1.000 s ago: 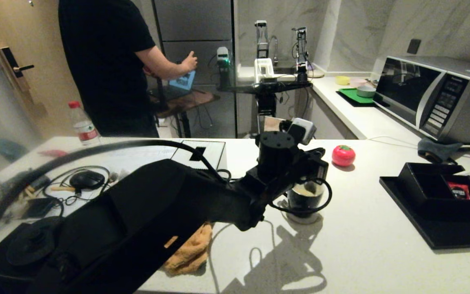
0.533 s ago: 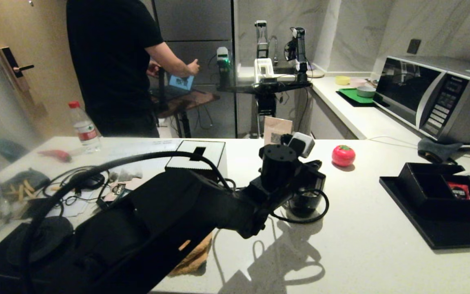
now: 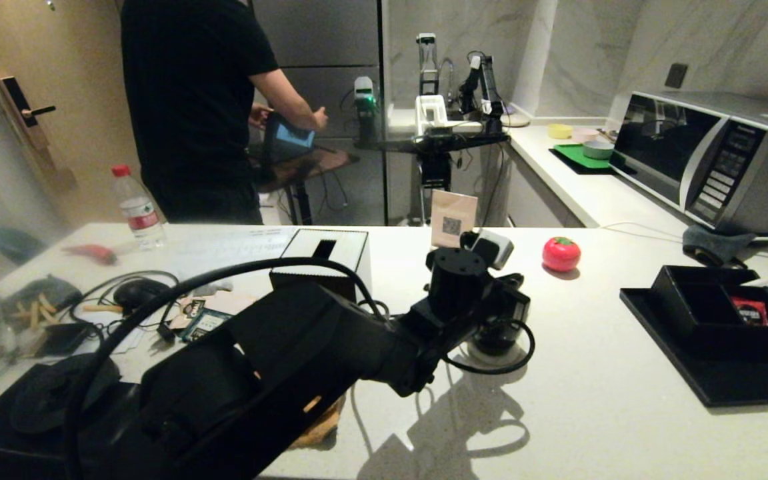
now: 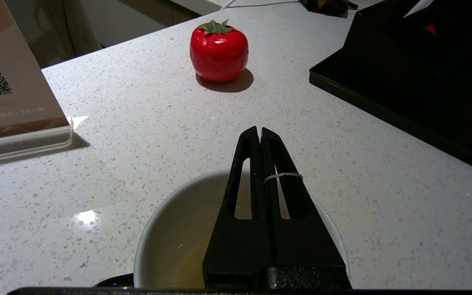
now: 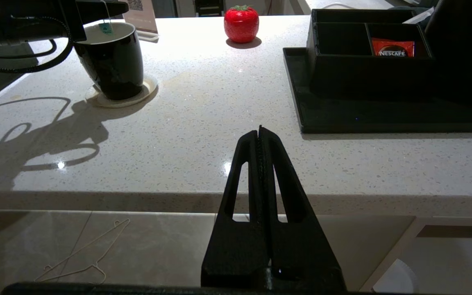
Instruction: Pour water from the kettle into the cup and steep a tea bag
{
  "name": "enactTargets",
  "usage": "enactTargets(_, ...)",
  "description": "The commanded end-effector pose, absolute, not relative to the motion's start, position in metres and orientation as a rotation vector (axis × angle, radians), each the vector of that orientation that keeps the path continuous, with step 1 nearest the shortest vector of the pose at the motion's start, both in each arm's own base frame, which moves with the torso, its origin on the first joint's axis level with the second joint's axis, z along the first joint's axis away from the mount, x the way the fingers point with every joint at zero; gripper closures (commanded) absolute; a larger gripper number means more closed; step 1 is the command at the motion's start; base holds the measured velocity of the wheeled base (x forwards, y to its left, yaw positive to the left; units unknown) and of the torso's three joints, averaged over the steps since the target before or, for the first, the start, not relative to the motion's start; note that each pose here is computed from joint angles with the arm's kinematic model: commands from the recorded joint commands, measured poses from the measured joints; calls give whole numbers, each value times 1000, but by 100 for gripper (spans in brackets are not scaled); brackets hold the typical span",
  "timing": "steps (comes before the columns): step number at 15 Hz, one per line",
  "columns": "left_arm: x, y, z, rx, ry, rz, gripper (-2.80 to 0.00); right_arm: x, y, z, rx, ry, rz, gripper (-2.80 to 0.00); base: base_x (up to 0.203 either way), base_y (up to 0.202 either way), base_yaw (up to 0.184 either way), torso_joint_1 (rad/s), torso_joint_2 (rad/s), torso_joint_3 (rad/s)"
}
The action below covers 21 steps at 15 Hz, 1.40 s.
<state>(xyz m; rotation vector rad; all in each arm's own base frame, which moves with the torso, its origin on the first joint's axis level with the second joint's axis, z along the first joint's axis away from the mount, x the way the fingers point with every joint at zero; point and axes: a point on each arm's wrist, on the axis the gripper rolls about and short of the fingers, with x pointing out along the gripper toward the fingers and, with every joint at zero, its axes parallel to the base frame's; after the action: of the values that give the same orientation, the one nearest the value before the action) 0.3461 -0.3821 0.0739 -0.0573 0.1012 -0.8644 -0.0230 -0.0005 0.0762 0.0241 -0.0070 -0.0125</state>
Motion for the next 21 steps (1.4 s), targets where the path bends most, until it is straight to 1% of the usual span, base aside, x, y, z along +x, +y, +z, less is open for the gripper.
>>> enactTargets(1, 346, -382, 80, -64, 84, -865, 0, -23, 0, 76, 25, -6, -12, 0, 0, 0, 0, 0, 0, 0)
enactTargets(13, 334, -366, 163, -128, -65, -856, 0, -23, 0, 76, 25, -6, -12, 0, 0, 0, 0, 0, 0, 0)
enactTargets(17, 339, -360, 163, -126, -64, -839, 0, -23, 0, 76, 25, -6, -12, 0, 0, 0, 0, 0, 0, 0)
enactTargets(21, 351, -358, 140, -108, -23, -817, 0, -23, 0, 76, 25, -6, -12, 0, 0, 0, 0, 0, 0, 0)
